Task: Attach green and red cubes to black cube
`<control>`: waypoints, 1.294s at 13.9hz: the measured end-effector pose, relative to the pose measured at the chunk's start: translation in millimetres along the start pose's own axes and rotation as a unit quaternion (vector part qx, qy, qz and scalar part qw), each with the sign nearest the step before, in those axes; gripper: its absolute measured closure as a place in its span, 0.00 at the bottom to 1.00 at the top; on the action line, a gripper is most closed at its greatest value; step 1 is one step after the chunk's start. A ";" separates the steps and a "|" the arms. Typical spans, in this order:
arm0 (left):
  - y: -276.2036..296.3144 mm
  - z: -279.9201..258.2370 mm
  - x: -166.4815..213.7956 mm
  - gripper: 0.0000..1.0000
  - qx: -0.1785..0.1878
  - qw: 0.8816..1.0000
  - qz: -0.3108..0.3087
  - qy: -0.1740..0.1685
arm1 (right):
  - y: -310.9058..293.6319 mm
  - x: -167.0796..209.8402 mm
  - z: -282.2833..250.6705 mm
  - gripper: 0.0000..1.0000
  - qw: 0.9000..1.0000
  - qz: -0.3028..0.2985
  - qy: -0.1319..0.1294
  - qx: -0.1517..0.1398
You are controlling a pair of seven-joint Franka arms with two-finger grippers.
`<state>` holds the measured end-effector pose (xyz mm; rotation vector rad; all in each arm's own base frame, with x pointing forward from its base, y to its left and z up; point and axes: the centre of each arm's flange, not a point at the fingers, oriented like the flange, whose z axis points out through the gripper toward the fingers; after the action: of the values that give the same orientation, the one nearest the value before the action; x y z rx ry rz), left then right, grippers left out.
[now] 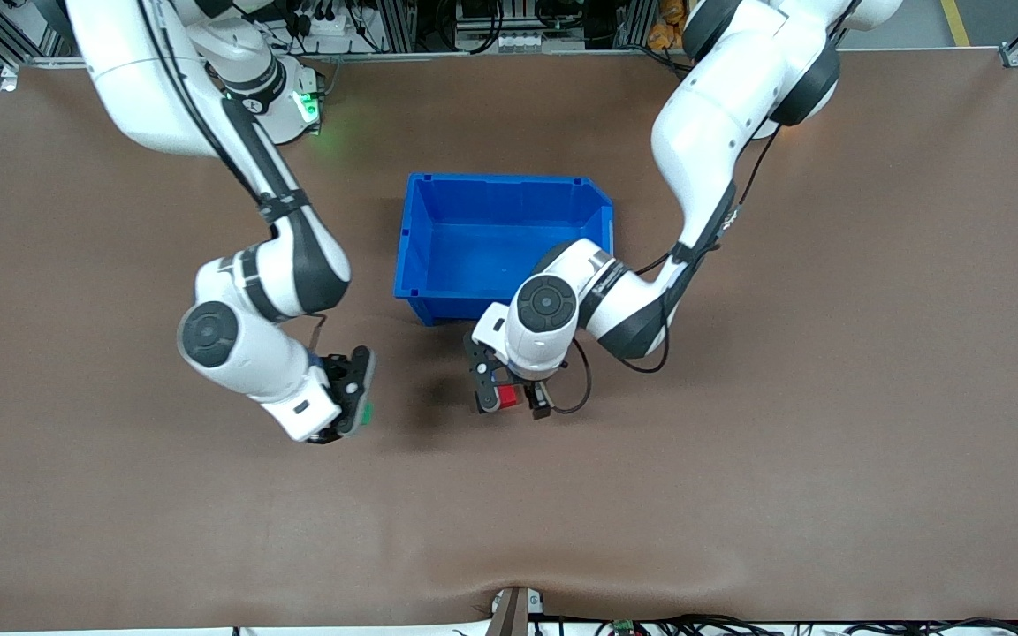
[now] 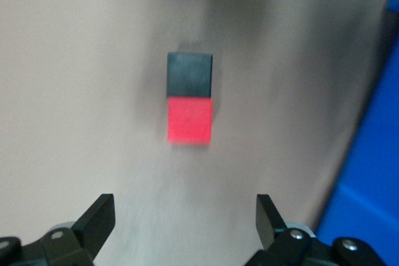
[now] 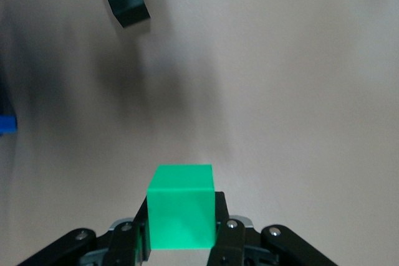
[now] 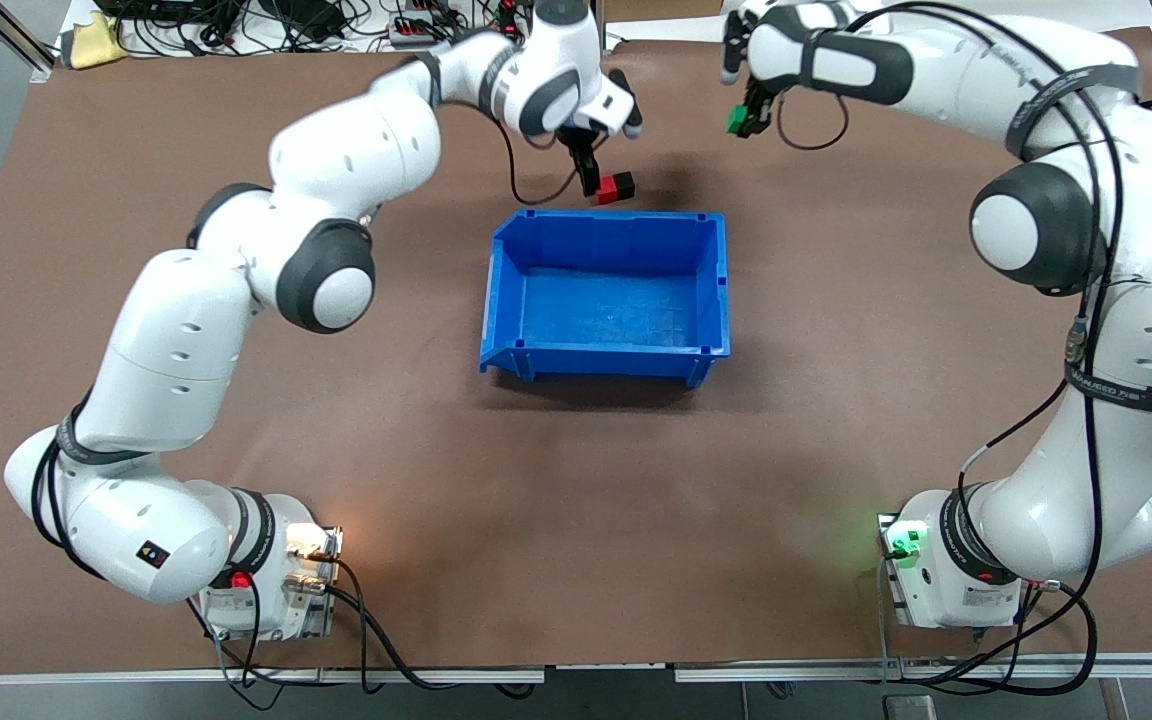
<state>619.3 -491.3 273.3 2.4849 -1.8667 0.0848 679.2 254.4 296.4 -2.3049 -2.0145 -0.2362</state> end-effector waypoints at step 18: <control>-176.2 -342.3 -408.3 0.00 -0.049 0.827 -0.558 -0.046 | -45.5 107.2 110.5 0.60 0.986 -0.157 -0.056 0.019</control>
<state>666.8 -30.7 590.4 3.0538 -0.1631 -0.1618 655.5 382.6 202.8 -2.0093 -2.4113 -0.0840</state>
